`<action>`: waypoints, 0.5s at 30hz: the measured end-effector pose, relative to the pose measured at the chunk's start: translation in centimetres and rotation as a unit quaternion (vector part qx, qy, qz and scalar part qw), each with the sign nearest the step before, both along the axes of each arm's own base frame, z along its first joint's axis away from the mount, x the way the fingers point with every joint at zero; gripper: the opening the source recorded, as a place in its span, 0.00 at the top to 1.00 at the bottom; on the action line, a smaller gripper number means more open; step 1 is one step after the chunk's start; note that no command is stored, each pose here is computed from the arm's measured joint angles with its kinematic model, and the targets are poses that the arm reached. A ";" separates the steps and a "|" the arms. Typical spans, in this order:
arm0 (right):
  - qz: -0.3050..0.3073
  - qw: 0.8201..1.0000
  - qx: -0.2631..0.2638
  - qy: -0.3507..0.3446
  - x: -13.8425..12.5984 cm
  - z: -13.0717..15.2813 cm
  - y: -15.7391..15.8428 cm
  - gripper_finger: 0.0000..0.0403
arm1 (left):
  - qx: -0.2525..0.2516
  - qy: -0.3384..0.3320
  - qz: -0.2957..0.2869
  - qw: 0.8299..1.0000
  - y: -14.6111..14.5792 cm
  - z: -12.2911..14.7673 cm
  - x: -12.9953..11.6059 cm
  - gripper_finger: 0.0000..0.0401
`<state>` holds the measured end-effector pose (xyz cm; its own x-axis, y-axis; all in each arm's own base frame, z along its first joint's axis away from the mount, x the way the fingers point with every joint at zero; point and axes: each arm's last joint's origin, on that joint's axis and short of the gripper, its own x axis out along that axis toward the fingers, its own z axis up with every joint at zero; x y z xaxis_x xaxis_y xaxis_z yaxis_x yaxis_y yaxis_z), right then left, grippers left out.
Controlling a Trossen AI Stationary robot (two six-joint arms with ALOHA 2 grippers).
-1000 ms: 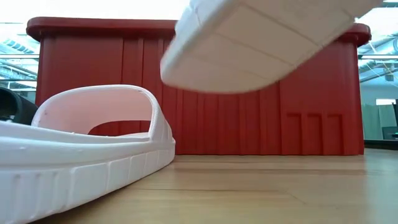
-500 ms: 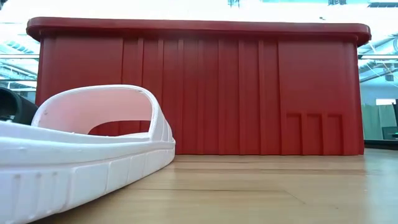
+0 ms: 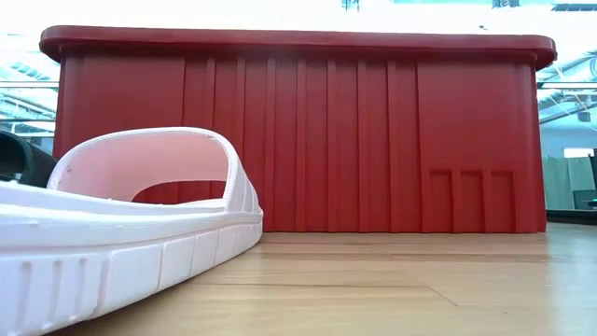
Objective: Pick and place slides into bin
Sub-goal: Put the pink slide into the red bin
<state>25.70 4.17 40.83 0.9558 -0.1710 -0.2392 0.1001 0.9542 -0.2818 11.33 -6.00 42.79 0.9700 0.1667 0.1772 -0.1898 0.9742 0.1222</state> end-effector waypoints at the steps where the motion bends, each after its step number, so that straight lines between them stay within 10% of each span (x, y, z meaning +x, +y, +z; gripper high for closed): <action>1: -0.020 1.000 -0.003 0.007 0.1 -0.1 -1.0 0.99 | 0.002 0.000 0.009 1.000 0.4 0.0 -0.1 0.38; 15: -0.195 0.972 -0.021 0.133 2.8 -4.5 -11.4 0.99 | 0.016 -0.007 0.103 0.994 4.8 0.1 -0.3 0.38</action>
